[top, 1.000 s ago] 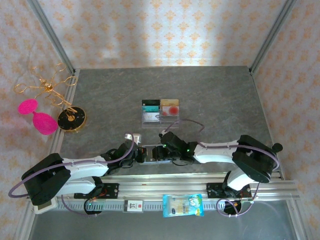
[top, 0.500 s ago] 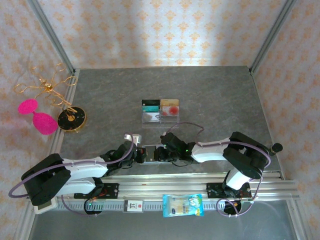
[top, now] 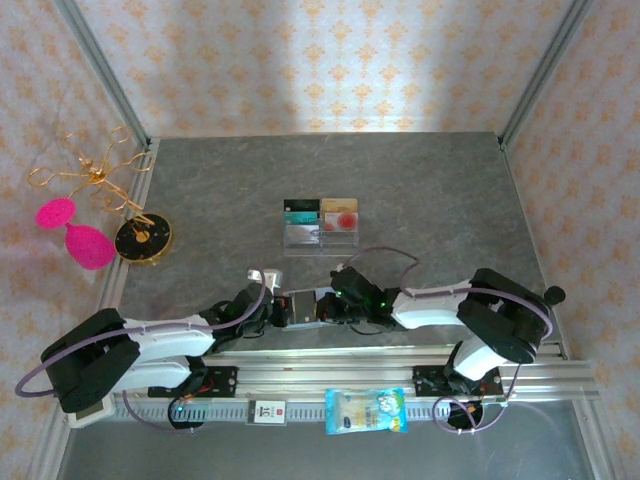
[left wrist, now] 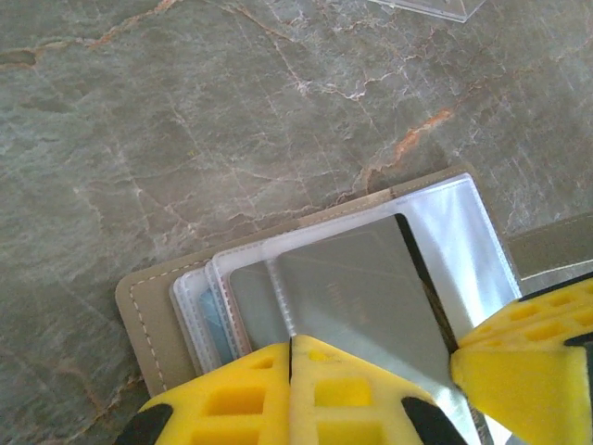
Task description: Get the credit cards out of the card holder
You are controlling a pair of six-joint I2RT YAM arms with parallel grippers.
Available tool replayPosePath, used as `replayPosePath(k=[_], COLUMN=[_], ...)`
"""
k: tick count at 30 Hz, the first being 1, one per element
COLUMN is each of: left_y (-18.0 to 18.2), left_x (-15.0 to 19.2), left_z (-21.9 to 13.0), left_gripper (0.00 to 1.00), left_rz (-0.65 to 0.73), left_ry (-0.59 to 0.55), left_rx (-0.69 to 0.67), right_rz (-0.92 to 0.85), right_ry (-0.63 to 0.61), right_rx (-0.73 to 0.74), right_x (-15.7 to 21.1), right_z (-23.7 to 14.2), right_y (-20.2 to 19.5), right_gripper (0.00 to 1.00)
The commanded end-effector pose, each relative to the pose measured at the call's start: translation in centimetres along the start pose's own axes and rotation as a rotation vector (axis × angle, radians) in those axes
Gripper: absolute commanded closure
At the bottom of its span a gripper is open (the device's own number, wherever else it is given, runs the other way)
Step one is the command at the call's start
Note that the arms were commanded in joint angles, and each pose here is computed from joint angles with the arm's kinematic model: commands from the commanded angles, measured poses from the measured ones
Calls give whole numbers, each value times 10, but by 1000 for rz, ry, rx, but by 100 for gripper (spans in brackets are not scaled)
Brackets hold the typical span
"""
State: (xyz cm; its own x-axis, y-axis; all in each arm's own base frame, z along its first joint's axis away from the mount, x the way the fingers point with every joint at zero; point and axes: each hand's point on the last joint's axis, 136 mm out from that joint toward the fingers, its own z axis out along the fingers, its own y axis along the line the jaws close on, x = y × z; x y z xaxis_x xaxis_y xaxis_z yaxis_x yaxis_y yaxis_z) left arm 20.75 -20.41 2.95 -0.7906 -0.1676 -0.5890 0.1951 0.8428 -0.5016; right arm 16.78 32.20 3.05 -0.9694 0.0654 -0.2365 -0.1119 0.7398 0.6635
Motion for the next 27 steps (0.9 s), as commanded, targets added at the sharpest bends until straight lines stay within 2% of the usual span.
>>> replayPosePath(k=[1,5,10,19,21,23,27], left_y=[12,0,-32,-33,-29,-26,-25], left_x=[12,0,-16,6,8,10,12], left_z=[-3,-9,-19,3,5,6,7], left_gripper=[100,99,91,98,100,100,100], left_rz=[1,18,20,35,37,37,38], left_ry=[37,9,-42,57,68,72,79], left_rx=[-42,-7,114,95,68,59,57], right_rz=[41,42,35,30,33,30,22], right_ry=[-41,-48,-54,-67,-78,-85,-77], right_rx=[68,72,72,76,76,71,72], right_x=[-1,-2,-5,-7,-9,-11,-10], right_z=[-8,-10,-9,-12,-14,-15,-11], right_y=[-21,-22,-19,-18,-18,-16,-16], right_gripper=[100,100,100,100,90,85,85])
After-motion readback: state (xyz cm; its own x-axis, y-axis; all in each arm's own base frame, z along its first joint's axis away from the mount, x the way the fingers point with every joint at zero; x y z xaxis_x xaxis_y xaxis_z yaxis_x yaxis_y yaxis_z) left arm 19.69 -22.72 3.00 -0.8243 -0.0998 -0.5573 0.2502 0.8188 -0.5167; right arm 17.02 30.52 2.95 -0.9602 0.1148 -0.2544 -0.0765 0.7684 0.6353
